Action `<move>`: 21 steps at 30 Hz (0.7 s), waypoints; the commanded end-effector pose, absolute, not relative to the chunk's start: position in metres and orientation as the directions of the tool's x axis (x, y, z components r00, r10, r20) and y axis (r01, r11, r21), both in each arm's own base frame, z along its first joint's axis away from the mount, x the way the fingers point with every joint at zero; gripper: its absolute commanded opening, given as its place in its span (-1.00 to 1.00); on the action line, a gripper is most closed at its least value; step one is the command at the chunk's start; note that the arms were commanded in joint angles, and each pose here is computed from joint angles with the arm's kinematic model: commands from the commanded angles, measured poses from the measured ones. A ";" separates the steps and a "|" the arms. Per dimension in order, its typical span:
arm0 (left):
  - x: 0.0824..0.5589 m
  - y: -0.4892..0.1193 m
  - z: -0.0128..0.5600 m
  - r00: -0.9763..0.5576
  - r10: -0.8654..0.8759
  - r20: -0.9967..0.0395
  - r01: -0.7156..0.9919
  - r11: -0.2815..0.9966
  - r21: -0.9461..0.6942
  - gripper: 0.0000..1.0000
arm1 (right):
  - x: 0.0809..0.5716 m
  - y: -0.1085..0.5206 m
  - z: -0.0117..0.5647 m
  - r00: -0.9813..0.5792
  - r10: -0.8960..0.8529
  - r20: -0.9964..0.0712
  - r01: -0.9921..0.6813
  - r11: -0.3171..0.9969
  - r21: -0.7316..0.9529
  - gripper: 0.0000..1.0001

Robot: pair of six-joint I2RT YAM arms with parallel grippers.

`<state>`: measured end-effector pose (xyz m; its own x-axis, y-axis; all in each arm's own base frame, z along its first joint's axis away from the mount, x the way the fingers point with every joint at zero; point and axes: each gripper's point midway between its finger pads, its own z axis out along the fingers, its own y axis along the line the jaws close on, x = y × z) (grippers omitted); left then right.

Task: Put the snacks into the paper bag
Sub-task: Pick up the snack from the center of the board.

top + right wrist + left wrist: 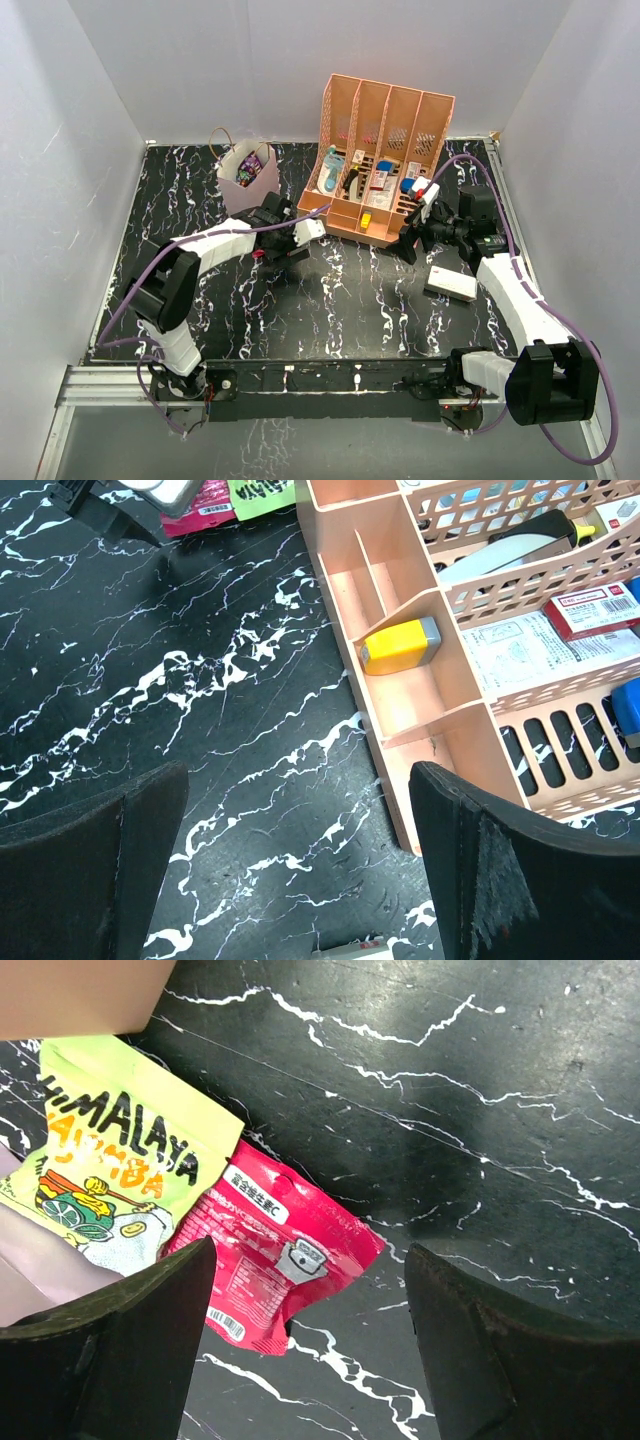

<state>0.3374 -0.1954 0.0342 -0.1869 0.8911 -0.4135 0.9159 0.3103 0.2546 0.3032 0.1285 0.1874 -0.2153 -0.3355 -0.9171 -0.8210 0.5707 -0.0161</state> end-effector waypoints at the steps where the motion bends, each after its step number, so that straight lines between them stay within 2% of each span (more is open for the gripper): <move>1: 0.355 -0.205 0.044 -0.153 0.887 -0.435 0.901 0.306 0.307 0.45 | 0.308 0.129 0.196 -0.170 -0.323 -0.931 -0.822 0.568 -0.047 0.94; 6: 0.354 -0.204 0.037 -0.171 0.890 -0.423 0.905 0.312 0.289 0.29 | 0.308 0.129 0.197 -0.169 -0.324 -0.931 -0.821 0.568 -0.049 0.94; 15: 0.353 -0.198 0.027 -0.193 0.900 -0.391 0.902 0.319 0.291 0.14 | 0.308 0.129 0.196 -0.171 -0.322 -0.931 -0.823 0.566 -0.045 0.94; 21: 0.352 -0.194 0.025 -0.192 0.904 -0.381 0.899 0.319 0.302 -0.07 | 0.308 0.129 0.195 -0.174 -0.321 -0.931 -0.823 0.566 -0.041 0.94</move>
<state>0.3506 -0.1951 0.0240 -0.1983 0.8981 -0.3924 0.9019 0.3240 0.2857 0.3029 0.1289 0.1877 -0.2144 -0.3341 -0.9178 -0.8225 0.5685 -0.0147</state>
